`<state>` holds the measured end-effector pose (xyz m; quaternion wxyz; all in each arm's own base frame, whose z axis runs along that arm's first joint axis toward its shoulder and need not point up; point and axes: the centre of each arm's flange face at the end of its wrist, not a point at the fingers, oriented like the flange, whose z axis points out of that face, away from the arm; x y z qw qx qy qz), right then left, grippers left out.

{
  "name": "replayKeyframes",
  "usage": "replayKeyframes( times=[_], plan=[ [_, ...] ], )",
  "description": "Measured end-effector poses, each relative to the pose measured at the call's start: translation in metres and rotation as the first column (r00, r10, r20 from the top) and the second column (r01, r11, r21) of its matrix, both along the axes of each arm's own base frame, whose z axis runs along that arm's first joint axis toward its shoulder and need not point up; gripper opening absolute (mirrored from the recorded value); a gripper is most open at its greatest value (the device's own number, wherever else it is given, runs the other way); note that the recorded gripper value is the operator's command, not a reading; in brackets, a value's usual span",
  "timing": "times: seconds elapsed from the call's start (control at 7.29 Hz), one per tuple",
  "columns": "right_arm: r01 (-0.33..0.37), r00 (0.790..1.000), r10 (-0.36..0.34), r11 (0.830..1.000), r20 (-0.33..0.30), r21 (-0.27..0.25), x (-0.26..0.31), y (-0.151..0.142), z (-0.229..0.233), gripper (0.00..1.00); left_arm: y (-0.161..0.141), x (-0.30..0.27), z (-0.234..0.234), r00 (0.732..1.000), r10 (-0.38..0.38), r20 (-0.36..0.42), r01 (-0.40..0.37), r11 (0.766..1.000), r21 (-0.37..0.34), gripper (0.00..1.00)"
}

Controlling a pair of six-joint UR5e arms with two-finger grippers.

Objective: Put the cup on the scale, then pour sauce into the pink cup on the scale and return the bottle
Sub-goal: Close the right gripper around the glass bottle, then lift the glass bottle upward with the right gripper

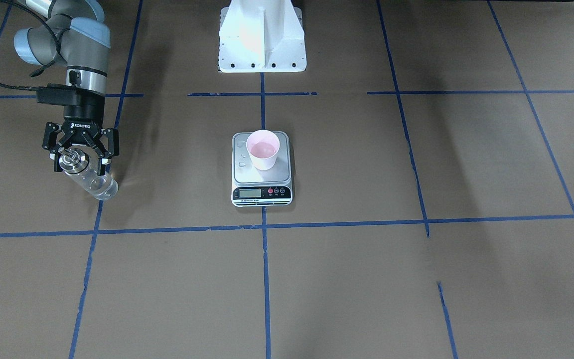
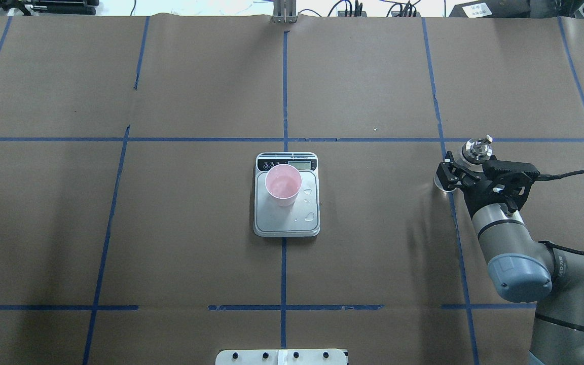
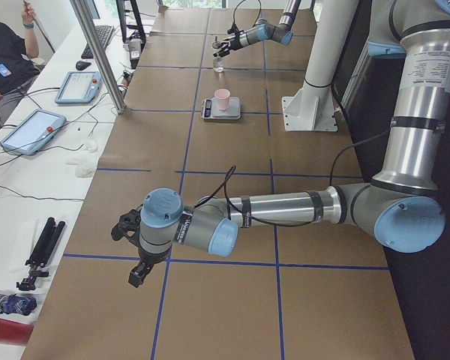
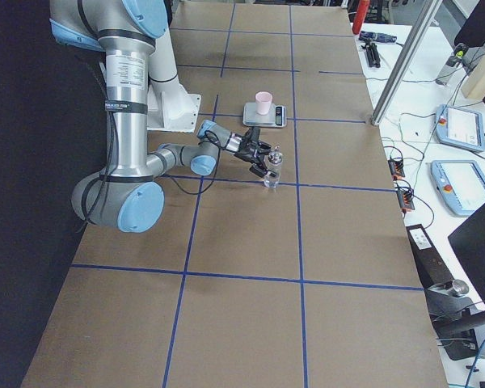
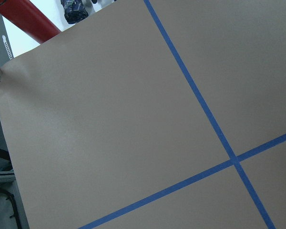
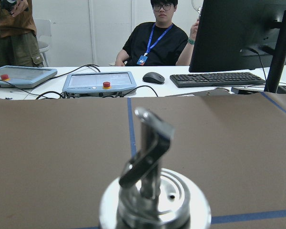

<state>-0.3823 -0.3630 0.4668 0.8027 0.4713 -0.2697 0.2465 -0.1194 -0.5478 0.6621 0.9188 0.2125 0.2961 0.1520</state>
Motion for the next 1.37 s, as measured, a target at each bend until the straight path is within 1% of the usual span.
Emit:
replayKeyframes(
  times=[0.14, 0.27, 0.55, 0.82, 0.96, 1.1, 1.23, 1.37],
  plan=[
    [-0.010, 1.000, 0.010, 1.000, -0.001, 0.004, -0.009, -0.005, 0.001, 0.20, 0.000, 0.000, 0.000, 1.000, 0.000, 0.000, 0.000, 1.000, 0.000, 1.00],
    [-0.024, 1.000, 0.024, 1.000, -0.006, 0.011, -0.016, -0.010, 0.002, 0.00, 0.000, 0.000, 0.000, 1.000, 0.000, 0.000, 0.000, 1.000, 0.000, 1.00],
    [-0.037, 0.999, 0.038, 0.999, -0.012, 0.017, -0.020, -0.013, 0.006, 0.00, 0.000, 0.000, -0.001, 1.000, 0.001, 0.000, -0.001, 1.000, 0.002, 1.00],
    [-0.037, 0.999, 0.038, 0.999, -0.009, 0.026, -0.019, -0.013, -0.001, 0.00, -0.001, 0.001, -0.002, 1.000, 0.001, 0.000, -0.001, 1.000, 0.003, 1.00],
    [-0.025, 0.999, 0.027, 0.999, -0.034, 0.048, -0.016, -0.013, -0.012, 0.00, -0.001, 0.001, -0.002, 1.000, 0.002, 0.000, -0.002, 1.000, 0.004, 1.00],
    [0.001, 0.997, 0.006, 0.996, -0.074, 0.087, -0.012, -0.012, -0.036, 0.00, -0.001, 0.001, -0.002, 1.000, 0.002, 0.000, -0.002, 1.000, 0.004, 1.00],
    [0.025, 0.996, -0.013, 0.992, -0.092, 0.123, -0.006, -0.010, -0.064, 0.00, -0.001, 0.001, -0.003, 1.000, 0.002, 0.000, -0.002, 1.000, 0.005, 1.00],
    [0.055, 0.991, -0.035, 0.987, -0.129, 0.154, -0.004, -0.009, -0.085, 0.00, -0.002, 0.001, -0.003, 1.000, 0.001, 0.000, -0.001, 1.000, 0.006, 1.00]
  ],
)
